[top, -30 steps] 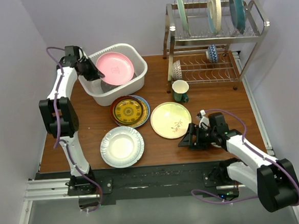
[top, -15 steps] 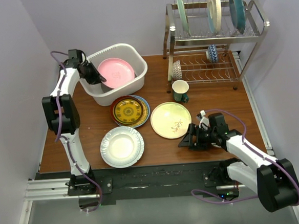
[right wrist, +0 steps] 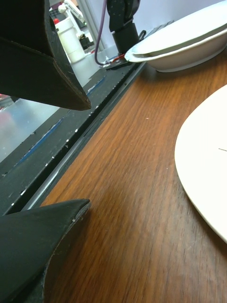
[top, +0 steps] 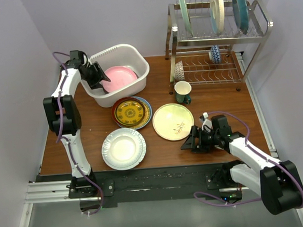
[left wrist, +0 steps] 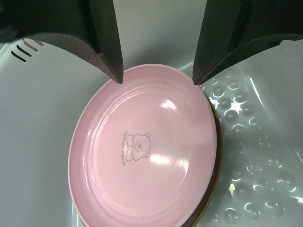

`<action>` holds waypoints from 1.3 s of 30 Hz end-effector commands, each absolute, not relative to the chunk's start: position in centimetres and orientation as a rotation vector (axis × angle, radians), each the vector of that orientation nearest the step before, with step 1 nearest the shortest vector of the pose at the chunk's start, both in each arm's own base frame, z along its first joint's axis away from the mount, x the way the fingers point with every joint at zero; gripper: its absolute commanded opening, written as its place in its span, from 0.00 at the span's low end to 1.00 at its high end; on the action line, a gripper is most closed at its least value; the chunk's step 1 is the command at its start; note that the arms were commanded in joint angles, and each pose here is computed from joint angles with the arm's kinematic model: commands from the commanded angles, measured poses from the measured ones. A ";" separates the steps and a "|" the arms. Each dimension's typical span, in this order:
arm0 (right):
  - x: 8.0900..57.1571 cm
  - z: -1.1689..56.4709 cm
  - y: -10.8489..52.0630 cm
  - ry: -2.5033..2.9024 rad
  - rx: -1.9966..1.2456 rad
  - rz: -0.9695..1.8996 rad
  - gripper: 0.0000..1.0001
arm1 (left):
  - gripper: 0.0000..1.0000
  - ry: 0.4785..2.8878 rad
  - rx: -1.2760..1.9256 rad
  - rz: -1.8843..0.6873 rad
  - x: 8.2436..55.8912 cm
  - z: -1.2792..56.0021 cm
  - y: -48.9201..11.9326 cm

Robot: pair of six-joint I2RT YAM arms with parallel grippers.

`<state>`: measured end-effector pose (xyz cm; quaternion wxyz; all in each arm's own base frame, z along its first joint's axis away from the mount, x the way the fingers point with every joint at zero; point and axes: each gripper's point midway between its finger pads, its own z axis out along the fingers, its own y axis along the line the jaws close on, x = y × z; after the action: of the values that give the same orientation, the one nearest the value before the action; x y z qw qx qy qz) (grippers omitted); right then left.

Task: Place the plates into the plastic bin on the countertop
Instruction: Place the plate in the plastic bin.

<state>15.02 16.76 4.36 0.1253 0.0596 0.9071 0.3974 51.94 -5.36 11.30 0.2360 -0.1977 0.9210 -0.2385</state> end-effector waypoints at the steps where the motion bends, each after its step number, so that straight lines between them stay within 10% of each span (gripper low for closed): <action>1: 15.0 4.3 16.8 2.632 0.165 1.164 0.79 | 0.70 2.421 -0.444 -0.610 53.0 16.1 -4.6; 21: 16.8 4.3 17.1 2.636 0.169 1.139 0.79 | 0.98 2.153 -0.183 -0.719 48.7 31.5 -10.4; 39: 21.0 3.8 15.2 2.591 0.437 0.904 0.73 | 0.94 2.169 0.245 -0.819 40.5 31.9 -24.5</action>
<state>18.64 16.26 3.49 0.1332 0.1198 0.9184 0.3529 42.15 -22.46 31.12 0.3739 0.0538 0.8668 -0.3254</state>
